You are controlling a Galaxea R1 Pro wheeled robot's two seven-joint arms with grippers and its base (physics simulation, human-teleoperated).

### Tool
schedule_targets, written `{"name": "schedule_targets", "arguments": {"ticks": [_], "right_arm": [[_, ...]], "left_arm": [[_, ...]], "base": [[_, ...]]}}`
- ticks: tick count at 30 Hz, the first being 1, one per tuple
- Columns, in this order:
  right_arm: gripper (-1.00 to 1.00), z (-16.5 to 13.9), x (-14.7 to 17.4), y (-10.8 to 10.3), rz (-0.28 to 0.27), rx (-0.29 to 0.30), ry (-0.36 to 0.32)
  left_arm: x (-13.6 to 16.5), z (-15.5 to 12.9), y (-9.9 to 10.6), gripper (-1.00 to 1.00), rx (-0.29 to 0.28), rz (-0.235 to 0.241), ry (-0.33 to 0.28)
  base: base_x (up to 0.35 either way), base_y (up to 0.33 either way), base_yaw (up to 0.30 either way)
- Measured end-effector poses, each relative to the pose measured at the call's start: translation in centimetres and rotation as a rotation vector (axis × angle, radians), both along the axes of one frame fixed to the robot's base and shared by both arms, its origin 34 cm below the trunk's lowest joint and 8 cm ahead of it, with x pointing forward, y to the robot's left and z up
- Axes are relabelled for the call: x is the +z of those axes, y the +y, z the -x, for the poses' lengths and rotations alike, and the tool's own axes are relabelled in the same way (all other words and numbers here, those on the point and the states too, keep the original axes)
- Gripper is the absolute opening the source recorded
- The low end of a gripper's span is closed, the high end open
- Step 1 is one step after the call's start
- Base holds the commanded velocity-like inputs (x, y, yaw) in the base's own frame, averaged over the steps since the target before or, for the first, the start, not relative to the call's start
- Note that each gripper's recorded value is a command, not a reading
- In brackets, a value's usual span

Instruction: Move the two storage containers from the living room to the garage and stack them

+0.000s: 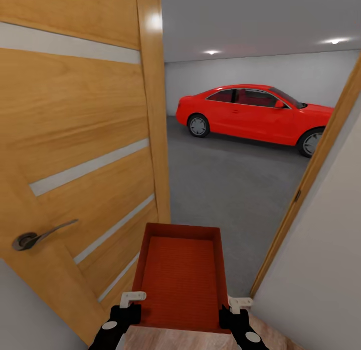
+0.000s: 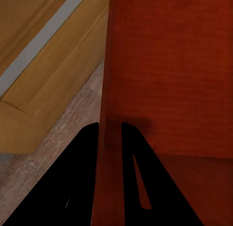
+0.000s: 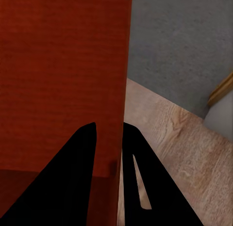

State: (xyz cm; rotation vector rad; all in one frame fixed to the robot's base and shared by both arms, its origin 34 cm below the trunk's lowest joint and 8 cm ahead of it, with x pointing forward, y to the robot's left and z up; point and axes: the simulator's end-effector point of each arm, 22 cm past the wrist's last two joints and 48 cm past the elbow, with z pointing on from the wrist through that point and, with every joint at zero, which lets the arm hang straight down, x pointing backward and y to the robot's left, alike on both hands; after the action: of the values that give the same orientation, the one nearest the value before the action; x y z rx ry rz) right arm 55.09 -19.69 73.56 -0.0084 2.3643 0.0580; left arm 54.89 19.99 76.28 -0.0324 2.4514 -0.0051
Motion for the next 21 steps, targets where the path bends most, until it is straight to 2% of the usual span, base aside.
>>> {"name": "schedule_targets", "arguments": {"ticks": [10,21], "right_arm": [[-1.00,0.00,0.00,0.02,-0.001,0.000,0.000],[-1.00,0.00,0.00,0.02,-0.001,0.000,0.000]], "left_arm": [[-0.01,0.00,0.02,-1.00,-0.001,0.001,0.000],[-0.02,0.00,0.02,-1.00,-0.001,0.001,0.000]], "base": [[0.004,0.011,-0.002],[0.000,0.000,-0.242]]}}
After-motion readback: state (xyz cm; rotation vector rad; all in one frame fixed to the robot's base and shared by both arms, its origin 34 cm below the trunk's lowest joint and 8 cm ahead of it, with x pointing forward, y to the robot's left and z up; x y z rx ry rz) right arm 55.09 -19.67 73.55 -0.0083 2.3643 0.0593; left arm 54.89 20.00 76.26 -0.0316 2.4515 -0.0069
